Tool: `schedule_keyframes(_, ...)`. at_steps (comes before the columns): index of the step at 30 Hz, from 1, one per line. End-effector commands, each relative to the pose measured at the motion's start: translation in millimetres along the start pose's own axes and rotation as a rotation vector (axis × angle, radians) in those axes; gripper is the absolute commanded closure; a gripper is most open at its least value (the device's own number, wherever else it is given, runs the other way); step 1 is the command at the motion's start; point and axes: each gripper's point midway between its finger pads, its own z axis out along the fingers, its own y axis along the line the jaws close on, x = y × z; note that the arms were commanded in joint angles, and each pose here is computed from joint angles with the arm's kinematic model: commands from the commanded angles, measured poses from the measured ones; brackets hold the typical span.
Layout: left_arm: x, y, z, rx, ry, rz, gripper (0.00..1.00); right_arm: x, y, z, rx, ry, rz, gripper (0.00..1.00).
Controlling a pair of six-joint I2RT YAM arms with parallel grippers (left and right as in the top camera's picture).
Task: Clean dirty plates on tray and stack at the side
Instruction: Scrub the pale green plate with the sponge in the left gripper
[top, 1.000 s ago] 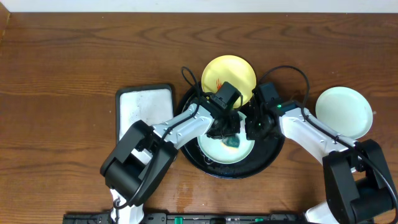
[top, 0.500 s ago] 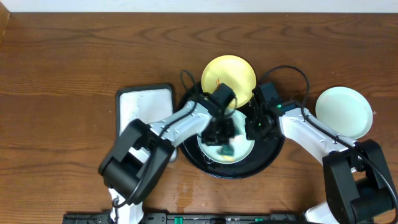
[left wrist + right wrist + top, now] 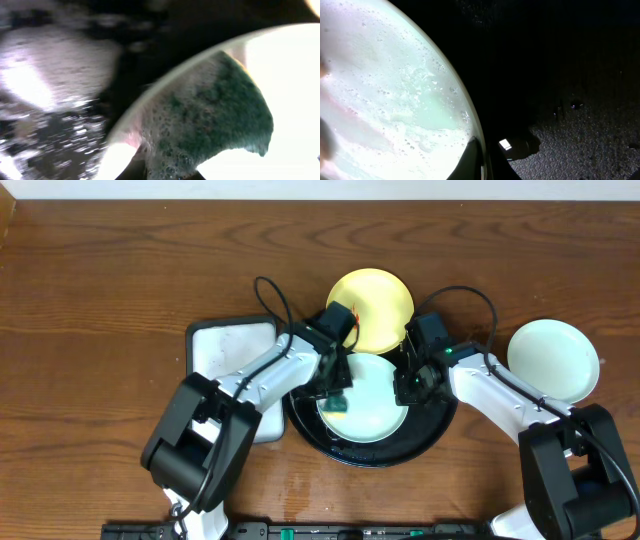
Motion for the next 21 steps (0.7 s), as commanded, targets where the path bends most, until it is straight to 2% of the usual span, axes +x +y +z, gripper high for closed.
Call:
schedule_keyframes(1,10.9,-21.9,15.9,0.054,0.020,0.015,0.93,4.2,-9.1,7.1,0.045,0.016,0.009,0.99)
schedule_keyframes(7,45.5,-77.6,20.8,0.248,0.125,0.111,0.93,4.3,-9.1,7.1,0.046,0.017,0.009,0.99)
schedule_keyframes(13,64.0,-94.5,14.8,0.336,0.209,0.137,0.93,4.3,-9.1,7.1,0.046,0.017,0.009,0.99)
schedule_keyframes(17,59.4,-83.7,15.9,0.301,0.207,0.116,0.93,4.3,-9.1,7.1,0.046,0.017,0.009,0.99)
schedule_keyframes(21,21.9,-19.4,17.7,0.059,0.084,0.012,0.93,4.3,-9.1,7.1,0.046,0.017,0.009,0.99)
